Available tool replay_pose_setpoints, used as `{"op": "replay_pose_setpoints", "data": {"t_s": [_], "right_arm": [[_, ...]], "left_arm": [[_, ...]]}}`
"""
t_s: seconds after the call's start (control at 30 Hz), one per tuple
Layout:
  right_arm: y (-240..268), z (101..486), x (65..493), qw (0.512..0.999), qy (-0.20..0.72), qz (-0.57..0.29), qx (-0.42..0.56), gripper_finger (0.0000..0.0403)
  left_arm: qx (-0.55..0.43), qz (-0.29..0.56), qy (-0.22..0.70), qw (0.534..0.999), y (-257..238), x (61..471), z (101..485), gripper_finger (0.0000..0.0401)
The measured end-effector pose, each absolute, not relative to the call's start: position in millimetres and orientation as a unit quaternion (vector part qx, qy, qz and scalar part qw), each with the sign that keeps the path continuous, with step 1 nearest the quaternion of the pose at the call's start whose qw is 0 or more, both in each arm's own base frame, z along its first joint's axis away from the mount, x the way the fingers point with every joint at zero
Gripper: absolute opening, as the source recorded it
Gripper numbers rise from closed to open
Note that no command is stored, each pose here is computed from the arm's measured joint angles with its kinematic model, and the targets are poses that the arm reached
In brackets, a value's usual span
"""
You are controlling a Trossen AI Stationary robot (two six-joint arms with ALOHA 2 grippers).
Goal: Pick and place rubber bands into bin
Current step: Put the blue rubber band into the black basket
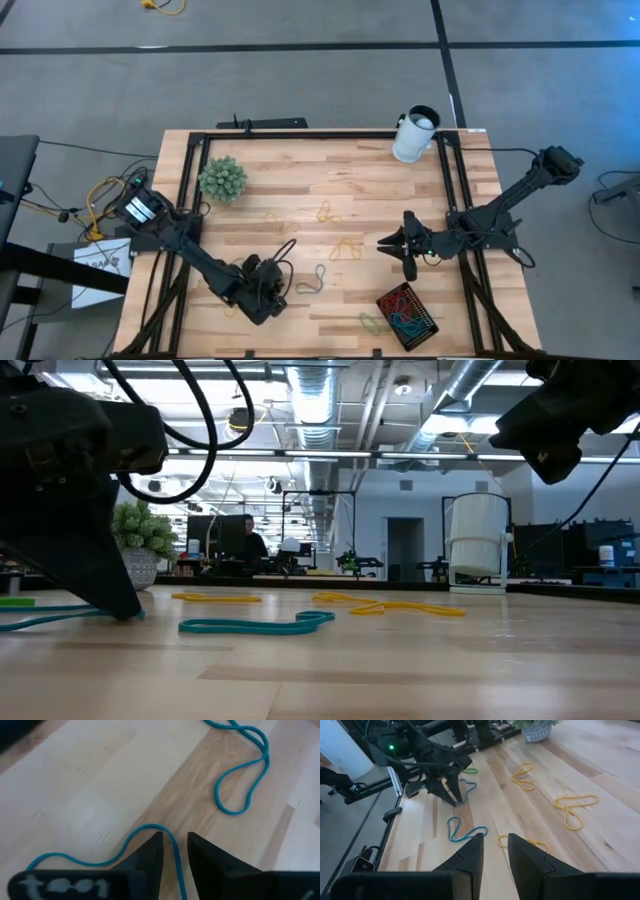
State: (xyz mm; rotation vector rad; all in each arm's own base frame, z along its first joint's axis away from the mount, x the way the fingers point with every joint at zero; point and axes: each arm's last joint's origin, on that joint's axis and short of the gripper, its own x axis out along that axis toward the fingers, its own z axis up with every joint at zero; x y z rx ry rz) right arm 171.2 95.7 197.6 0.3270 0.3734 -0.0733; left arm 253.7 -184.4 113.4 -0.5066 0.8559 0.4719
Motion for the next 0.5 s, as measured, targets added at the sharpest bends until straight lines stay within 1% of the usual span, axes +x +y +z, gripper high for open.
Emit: {"op": "replay_pose_setpoints", "data": {"t_s": [0.07,0.2,0.33,0.5], "right_arm": [[96,197,171,0.969,0.186,-0.037,0.161,0.0083],[96,197,171,0.969,0.186,-0.037,0.161,0.0083],[96,198,171,0.969,0.184,-0.036,0.162,0.0083],[95,198,172,0.97,0.177,-0.045,0.158,0.0083]], "left_arm": [[-0.235,0.222,0.408,0.854,-185,257,115,0.0066],[-0.23,0.2,0.401,0.864,-192,267,125,0.0011],[-0.209,0.173,0.361,0.892,-200,288,151,0.0002],[-0.145,0.132,0.265,0.944,-203,330,207,0.0001]]}}
